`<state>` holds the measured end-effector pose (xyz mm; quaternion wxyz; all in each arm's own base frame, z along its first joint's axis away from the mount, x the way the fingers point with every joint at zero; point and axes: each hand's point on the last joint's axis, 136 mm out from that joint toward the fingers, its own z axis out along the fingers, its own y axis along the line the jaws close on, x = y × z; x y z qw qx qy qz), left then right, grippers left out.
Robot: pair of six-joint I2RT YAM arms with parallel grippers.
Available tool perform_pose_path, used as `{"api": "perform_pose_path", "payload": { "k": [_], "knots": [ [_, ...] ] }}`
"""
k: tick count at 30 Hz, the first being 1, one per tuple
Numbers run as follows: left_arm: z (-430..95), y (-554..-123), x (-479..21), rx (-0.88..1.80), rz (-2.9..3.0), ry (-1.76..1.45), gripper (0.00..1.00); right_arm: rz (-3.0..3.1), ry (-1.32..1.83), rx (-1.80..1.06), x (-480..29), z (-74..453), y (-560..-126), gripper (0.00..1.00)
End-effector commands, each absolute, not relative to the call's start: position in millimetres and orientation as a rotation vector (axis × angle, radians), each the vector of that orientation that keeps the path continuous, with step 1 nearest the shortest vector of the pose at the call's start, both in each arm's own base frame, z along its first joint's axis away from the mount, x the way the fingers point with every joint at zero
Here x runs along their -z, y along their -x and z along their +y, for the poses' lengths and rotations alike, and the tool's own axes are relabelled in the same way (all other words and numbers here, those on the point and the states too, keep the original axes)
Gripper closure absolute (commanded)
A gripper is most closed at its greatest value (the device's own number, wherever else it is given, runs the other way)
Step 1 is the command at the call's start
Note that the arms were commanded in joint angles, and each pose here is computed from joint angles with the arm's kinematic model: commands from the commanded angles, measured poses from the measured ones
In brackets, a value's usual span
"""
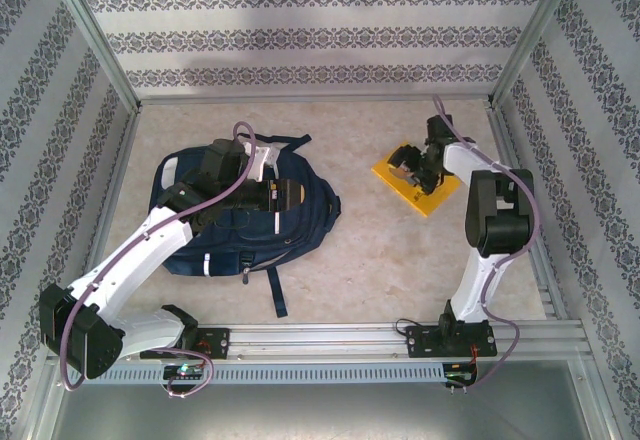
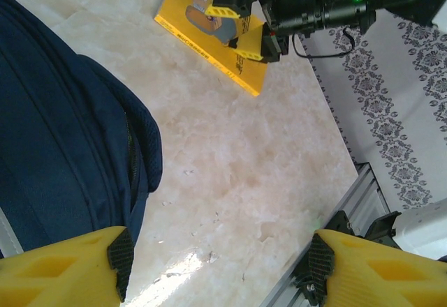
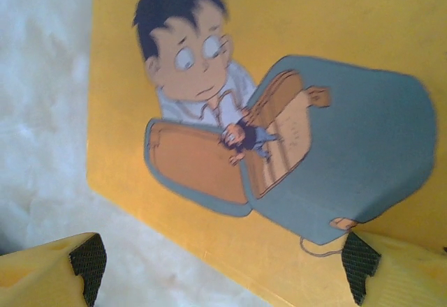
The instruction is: Pack the student bag
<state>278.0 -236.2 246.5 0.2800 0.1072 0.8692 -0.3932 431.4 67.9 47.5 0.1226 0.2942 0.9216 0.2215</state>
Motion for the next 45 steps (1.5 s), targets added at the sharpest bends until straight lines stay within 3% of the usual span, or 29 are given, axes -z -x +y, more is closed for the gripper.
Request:
{"api": "perform_pose_path", "payload": {
  "k": [1,6,9,15,26,36,45],
  "knots": [
    [-239.1,-281.5,-255.0,1.025,2.292,-0.334,0.31,2.75,-0.939,-0.75,-43.7,119.2,-387.5,0.11],
    [-234.3,-284.9,-252.1,0.981,2.3,-0.321,0.31,2.646,-0.929,-0.705,-70.3,147.3,-337.1,0.11],
    [-236.7,-286.8,-247.8,0.993,2.318,-0.314,0.31,2.603,-0.825,-0.626,-94.9,133.7,-332.2,0.12],
    [-243.6,-288.3,-243.6,1.037,2.341,-0.31,0.32,2.54,-0.717,-0.334,-121.5,58.6,-374.5,0.11],
    [-241.6,-283.4,-242.7,1.027,2.336,-0.339,0.32,2.842,-0.503,0.008,-75.1,-5.0,-446.7,0.02],
    [-245.6,-284.4,-245.3,1.055,2.329,-0.347,0.32,3.077,-0.242,-0.276,-29.5,35.2,-433.9,0.05],
    [-246.0,-283.4,-246.5,1.068,2.327,-0.343,0.32,3.088,-0.093,-0.307,-36.6,69.8,-412.0,0.19]
  ]
}}
